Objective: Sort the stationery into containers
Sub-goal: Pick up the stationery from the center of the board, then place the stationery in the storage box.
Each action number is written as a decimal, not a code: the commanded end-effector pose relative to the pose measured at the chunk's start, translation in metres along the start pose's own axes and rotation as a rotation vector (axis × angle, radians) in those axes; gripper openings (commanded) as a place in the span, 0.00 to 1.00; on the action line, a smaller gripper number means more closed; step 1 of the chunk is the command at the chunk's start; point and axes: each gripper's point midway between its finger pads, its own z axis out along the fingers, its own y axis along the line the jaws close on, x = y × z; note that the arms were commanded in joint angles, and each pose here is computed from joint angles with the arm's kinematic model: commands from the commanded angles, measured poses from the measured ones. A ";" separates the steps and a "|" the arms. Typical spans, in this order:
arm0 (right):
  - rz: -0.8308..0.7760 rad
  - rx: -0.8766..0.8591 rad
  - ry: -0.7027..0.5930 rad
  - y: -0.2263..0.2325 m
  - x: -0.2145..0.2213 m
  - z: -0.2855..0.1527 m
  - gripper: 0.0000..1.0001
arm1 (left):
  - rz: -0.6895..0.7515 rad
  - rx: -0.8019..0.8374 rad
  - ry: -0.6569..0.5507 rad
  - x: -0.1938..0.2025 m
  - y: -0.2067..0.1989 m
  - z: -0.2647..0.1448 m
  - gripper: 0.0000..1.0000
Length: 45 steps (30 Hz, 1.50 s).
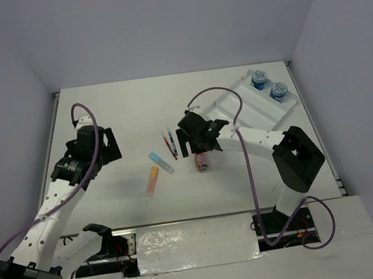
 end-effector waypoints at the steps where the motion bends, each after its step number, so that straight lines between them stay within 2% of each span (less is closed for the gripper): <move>1: 0.032 0.075 0.017 -0.012 0.014 0.006 0.96 | 0.061 0.020 0.002 0.007 -0.002 0.008 0.99; 6: 0.052 0.049 0.072 -0.009 0.042 0.022 0.92 | 0.076 0.039 0.011 0.007 -0.007 0.009 0.99; 11: 0.036 0.016 0.141 -0.003 0.066 0.040 0.74 | 0.080 0.052 0.004 0.007 -0.007 0.008 0.99; 12: 0.037 0.013 0.133 -0.002 0.065 0.041 0.58 | 0.078 0.061 0.003 0.007 -0.009 0.008 0.99; 14: 0.030 0.005 0.109 -0.001 0.058 0.037 0.42 | 0.079 0.070 0.001 0.006 -0.010 0.007 0.99; 15: 0.028 0.008 0.093 -0.002 0.052 0.034 0.17 | 0.081 0.076 0.003 0.007 -0.011 0.007 0.99; 16: 0.024 0.019 0.075 -0.004 0.047 0.030 0.05 | 0.081 0.080 0.001 0.006 -0.012 0.007 0.99; 17: 0.023 0.035 0.024 -0.010 0.032 0.017 0.02 | 0.085 0.085 0.005 0.007 -0.013 0.007 0.99; 21: -0.012 -0.048 -0.117 -0.029 -0.028 -0.023 0.02 | 0.082 0.113 -0.004 0.005 -0.017 0.005 0.99; 22: -0.087 -0.063 -0.156 -0.041 -0.046 -0.033 0.02 | 0.082 0.124 -0.003 0.006 -0.018 0.004 0.99; 23: -0.078 -0.031 -0.153 -0.074 -0.061 -0.032 0.02 | 0.080 0.133 -0.009 0.004 -0.020 0.003 0.99; 24: -0.107 -0.063 -0.169 -0.082 -0.083 -0.035 0.01 | 0.080 0.144 -0.008 0.005 -0.021 0.002 0.99; 25: -0.167 -0.024 -0.166 -0.105 -0.093 -0.032 0.00 | 0.080 0.152 -0.011 0.004 -0.022 0.002 0.99; 26: -0.135 0.054 -0.132 -0.146 -0.101 -0.028 0.00 | 0.079 0.160 -0.015 0.004 -0.023 0.001 0.99; 27: -0.129 0.116 -0.176 -0.168 -0.133 -0.035 0.00 | 0.077 0.159 -0.015 0.004 -0.023 0.001 0.99; 29: -0.136 0.191 -0.050 -0.203 -0.130 -0.007 0.00 | 0.081 0.157 -0.011 0.005 -0.023 0.002 0.99; 30: -0.118 0.216 -0.092 -0.221 -0.161 -0.012 0.00 | 0.082 0.153 -0.008 0.005 -0.023 0.003 0.99; 31: -0.142 0.228 -0.018 -0.234 -0.153 0.014 0.00 | 0.084 0.154 -0.005 0.005 -0.024 0.004 0.99; 32: -0.138 0.245 -0.025 -0.247 -0.168 0.013 0.00 | 0.089 0.153 0.008 0.007 -0.025 0.006 0.99; 33: -0.142 0.249 0.023 -0.255 -0.162 0.032 0.00 | 0.090 0.157 0.010 0.007 -0.026 0.006 0.98; 35: -0.146 0.275 0.016 -0.271 -0.169 0.039 0.00 | 0.094 0.167 0.025 0.010 -0.029 0.008 0.98; 40: -0.338 0.386 -0.034 -0.303 -0.173 0.048 0.00 | 0.099 0.187 0.033 0.013 -0.032 0.009 0.98; 45: -0.362 0.259 -0.010 -0.309 -0.167 0.049 0.00 | 0.107 0.214 0.052 0.016 -0.038 0.010 0.98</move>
